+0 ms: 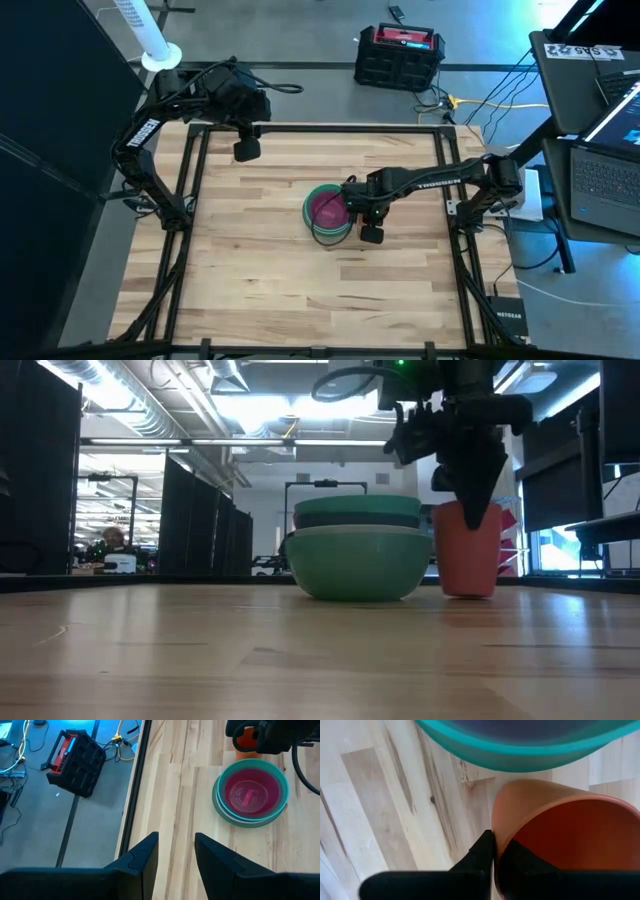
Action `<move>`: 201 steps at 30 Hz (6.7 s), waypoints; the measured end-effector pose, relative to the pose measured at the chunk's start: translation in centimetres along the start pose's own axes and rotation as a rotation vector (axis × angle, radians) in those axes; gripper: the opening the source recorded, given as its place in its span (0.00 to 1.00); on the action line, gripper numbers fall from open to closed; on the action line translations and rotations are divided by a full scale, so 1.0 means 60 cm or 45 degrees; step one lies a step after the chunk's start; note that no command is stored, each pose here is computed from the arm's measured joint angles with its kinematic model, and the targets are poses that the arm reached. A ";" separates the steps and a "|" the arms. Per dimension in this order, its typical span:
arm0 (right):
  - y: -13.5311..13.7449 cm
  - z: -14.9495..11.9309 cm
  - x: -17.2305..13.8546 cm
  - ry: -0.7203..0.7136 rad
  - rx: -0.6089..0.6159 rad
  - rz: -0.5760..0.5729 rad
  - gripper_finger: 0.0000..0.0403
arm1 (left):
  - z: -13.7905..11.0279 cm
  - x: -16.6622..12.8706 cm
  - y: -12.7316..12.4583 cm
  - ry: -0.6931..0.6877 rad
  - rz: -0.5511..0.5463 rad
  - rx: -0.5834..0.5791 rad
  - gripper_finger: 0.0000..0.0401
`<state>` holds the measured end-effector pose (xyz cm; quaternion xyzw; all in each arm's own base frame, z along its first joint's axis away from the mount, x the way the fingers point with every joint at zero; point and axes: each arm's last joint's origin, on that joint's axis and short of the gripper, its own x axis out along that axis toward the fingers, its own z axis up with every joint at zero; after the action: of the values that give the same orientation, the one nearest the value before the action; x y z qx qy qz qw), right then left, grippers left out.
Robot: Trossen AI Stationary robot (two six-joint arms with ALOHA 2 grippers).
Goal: Nest bowls inside each other
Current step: Move the orange cup to the center of the table, then return to Home Position
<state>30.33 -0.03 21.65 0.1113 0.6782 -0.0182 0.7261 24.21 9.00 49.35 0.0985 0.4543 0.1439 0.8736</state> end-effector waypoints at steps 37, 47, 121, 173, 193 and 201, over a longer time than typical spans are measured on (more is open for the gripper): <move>0.005 -0.037 -0.077 -0.052 0.028 0.050 0.27 | 0.000 0.000 0.000 0.000 0.000 0.000 0.26; 0.008 -0.105 -0.264 -0.565 0.087 -0.054 0.19 | -0.014 -0.027 0.010 -0.049 0.013 0.008 0.01; -0.084 -0.357 -0.033 -2.219 0.655 0.370 0.00 | -0.480 0.170 -0.160 -1.512 -0.234 -0.644 0.00; -0.080 -0.354 -0.012 -2.038 0.480 0.331 0.00 | -0.500 0.257 -0.265 -1.040 -0.424 -0.405 0.00; -0.067 -0.361 0.037 -1.600 -0.284 0.313 0.00 | -0.495 0.226 -0.258 -1.301 -0.481 -0.352 0.00; -0.070 -0.364 0.048 -1.523 -0.294 0.242 0.00 | -0.500 0.233 -0.260 -1.226 -0.497 -0.372 0.00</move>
<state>8.39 0.32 17.01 0.0624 0.1380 0.0607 0.9866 9.71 0.33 16.93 -0.0556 -0.0124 -0.0206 0.9982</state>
